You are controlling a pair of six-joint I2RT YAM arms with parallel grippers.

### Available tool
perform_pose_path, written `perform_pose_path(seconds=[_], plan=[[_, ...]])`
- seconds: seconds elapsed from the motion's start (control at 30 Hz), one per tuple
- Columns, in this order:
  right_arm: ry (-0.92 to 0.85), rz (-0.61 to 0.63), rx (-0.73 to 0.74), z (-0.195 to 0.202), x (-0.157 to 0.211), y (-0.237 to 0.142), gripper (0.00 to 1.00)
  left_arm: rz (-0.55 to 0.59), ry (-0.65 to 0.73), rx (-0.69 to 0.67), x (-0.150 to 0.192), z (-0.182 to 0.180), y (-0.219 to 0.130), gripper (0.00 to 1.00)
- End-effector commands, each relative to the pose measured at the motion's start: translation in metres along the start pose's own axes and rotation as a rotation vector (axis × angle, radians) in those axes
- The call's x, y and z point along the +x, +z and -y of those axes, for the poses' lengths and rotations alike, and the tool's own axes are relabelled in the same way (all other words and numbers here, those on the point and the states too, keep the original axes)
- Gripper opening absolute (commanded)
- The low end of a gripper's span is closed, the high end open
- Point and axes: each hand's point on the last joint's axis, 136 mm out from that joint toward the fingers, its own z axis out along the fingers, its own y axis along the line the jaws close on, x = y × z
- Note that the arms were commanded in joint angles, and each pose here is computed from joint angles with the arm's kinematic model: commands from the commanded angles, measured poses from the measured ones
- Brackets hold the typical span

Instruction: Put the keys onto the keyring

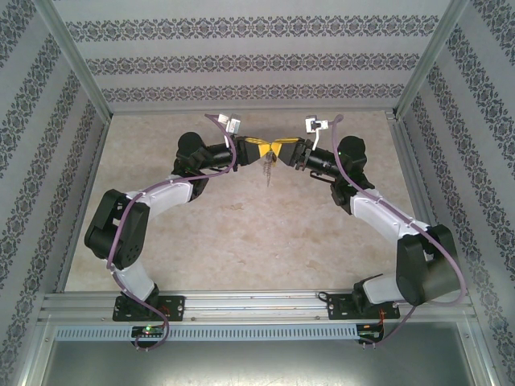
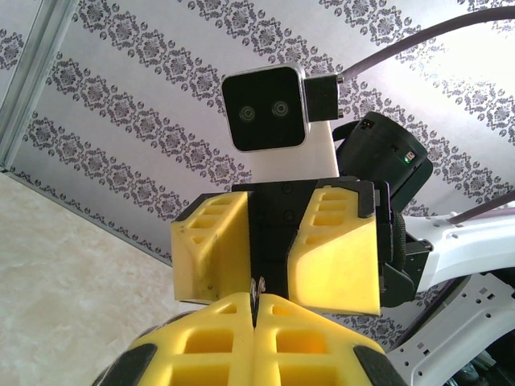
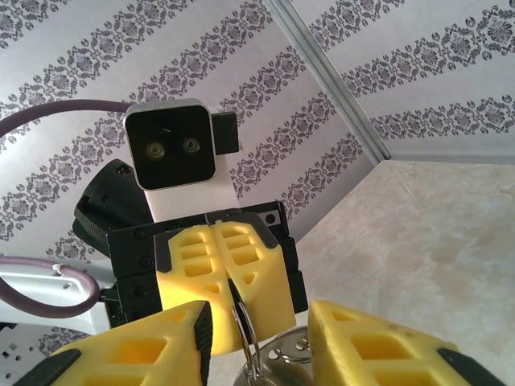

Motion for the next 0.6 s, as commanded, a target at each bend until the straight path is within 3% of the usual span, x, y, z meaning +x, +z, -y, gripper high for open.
perform_pose_path(seconds=[0.0, 0.17, 0.37, 0.57], plan=[[-0.026, -0.005, -0.048, -0.0095, 0.0034, 0.0009, 0.32, 0.034, 0.069, 0.049, -0.0116, 0.0138, 0.0056, 0.00], [-0.024, -0.016, -0.063, -0.0112, 0.0073, 0.0012, 0.24, 0.035, 0.070, 0.049, -0.0118, 0.0140, 0.0057, 0.00], [-0.018, -0.024, -0.070, -0.0102, 0.0099, 0.0015, 0.23, 0.034, 0.067, 0.050, -0.0115, 0.0140, 0.0061, 0.00], [-0.012, -0.034, -0.081, -0.0094, 0.0133, 0.0020, 0.08, 0.036, 0.070, 0.050, -0.0123, 0.0147, 0.0067, 0.00]])
